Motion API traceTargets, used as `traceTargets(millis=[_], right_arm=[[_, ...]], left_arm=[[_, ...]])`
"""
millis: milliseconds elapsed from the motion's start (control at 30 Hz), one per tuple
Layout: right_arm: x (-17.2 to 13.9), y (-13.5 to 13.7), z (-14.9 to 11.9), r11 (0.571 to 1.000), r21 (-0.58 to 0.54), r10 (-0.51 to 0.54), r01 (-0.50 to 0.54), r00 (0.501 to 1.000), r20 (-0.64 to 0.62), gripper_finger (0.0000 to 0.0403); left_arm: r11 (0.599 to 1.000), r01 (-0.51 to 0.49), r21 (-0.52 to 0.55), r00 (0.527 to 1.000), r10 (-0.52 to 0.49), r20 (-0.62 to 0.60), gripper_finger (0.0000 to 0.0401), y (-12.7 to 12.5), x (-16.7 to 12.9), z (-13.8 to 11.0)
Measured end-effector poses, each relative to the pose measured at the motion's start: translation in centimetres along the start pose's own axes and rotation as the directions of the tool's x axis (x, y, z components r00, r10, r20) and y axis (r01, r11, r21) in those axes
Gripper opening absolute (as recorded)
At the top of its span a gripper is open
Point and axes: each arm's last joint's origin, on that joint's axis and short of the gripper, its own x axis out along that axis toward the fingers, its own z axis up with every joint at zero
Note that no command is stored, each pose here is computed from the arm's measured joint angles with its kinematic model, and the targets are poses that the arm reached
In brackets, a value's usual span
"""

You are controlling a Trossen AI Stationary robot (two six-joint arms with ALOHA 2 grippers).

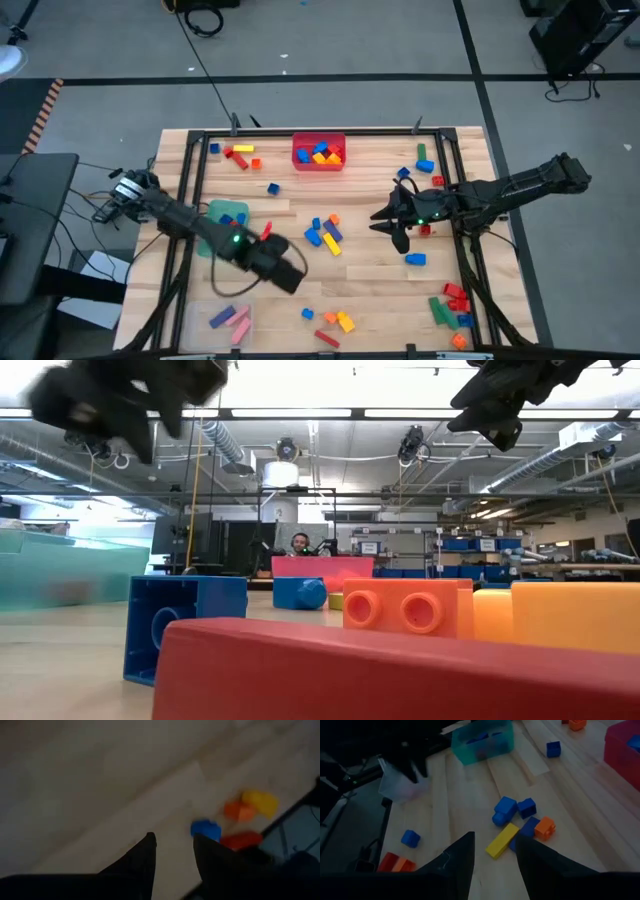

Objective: Sort blocks by size
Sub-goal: Put the red 4 studded building block into the teal bin

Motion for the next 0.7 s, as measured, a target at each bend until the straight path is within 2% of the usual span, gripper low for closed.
traceTargets(millis=[233, 567, 700], right_arm=[[0.0, 0.1, -0.1, 1.000, 0.000, 0.026, -0.026, 1.000, -0.015, 0.0150], [0.0, 0.2, -0.1, 0.998, 0.000, 0.058, -0.058, 0.998, -0.034, 0.0145], [0.0, 0.2, -0.1, 0.998, 0.000, 0.058, -0.058, 0.998, -0.035, 0.0146]], left_arm=[[1.000, -0.002, 0.009, 0.998, 0.002, 0.063, 0.0170, 0.4, 0.3, 4.5], [0.996, 0.034, 0.082, 0.986, -0.047, 0.162, 0.0292, 0.8, 0.0, 9.5], [0.998, 0.070, 0.002, 0.975, -0.069, 0.209, 0.0316, 1.2, -0.2, 11.6]])
